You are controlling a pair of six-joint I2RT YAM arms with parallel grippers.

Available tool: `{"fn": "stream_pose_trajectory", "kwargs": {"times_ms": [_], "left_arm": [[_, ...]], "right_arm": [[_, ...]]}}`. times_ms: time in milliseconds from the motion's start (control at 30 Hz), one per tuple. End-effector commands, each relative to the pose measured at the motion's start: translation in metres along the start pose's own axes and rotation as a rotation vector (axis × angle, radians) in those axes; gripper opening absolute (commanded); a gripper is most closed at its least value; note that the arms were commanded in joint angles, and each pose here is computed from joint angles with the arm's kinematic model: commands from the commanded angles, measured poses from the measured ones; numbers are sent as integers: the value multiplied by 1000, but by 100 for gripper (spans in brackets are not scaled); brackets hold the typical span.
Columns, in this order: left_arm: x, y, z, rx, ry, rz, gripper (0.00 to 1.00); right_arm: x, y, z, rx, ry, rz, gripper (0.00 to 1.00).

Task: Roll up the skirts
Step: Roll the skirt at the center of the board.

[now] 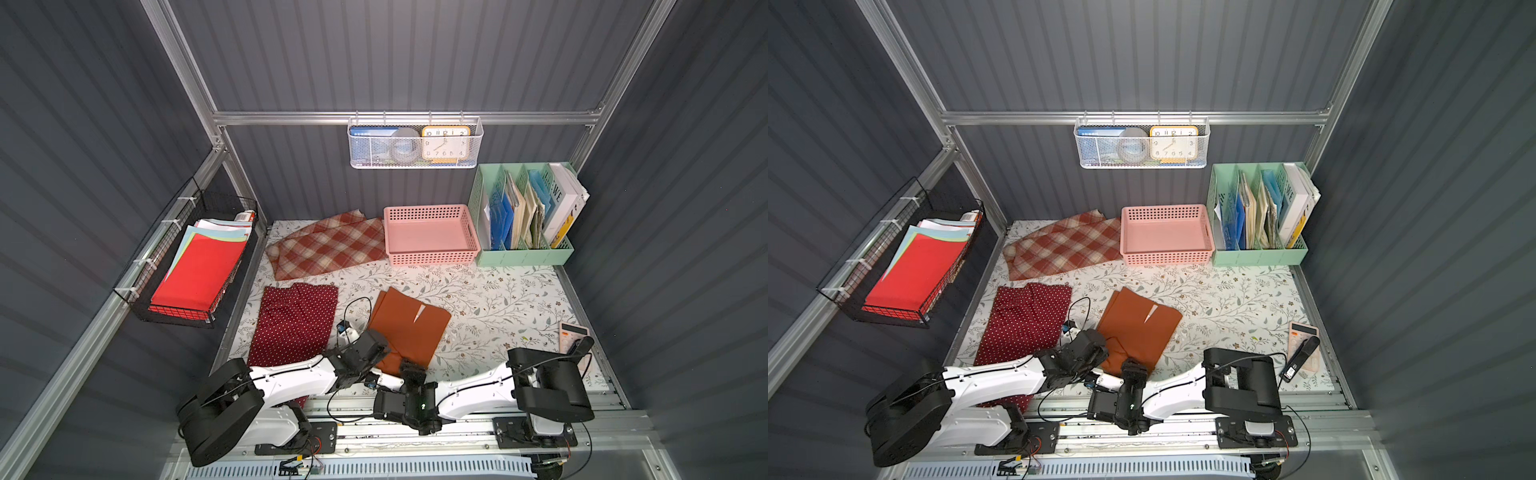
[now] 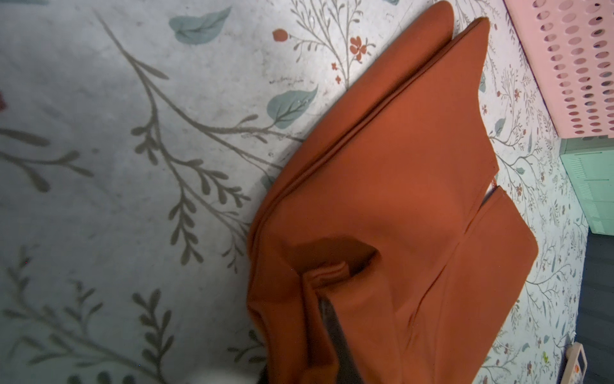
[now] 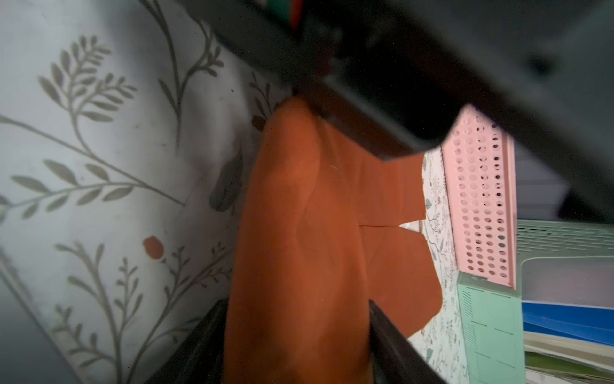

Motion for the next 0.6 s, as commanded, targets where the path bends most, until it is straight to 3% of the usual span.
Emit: {"fn": "stream_pose_trajectory", "kwargs": {"times_ms": [0,67,200,300,367,500,567], "left_arm": [[6,-1,5,37,19,-13,0],[6,-2,5,42,18,-12,0],[6,-7,3,34,18,-12,0],[5,-16,-4,-1,7,1,34],[5,-24,-11,-34,0,12,53],[4,-41,-26,-113,-9,16,80],[5,-48,-33,-151,-12,7,86]], "right_arm": [[5,6,1,16,-8,-29,44],[6,6,4,31,-14,-33,28],[13,6,8,48,-19,-89,9],[18,6,12,64,-14,-144,0],[22,5,17,70,-11,-186,0],[22,3,19,63,41,-278,0],[21,1,19,57,95,-372,0]]}}
Point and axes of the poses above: each gripper's point midway between its finger pads, its own y axis out along the fingers, its own x axis along the line the jaws close on, z = x × y, the point moved 5 cm from there along -y, back along the fingers, and after that the axes turned 10 degrees about -y, right-handed, at the moved point
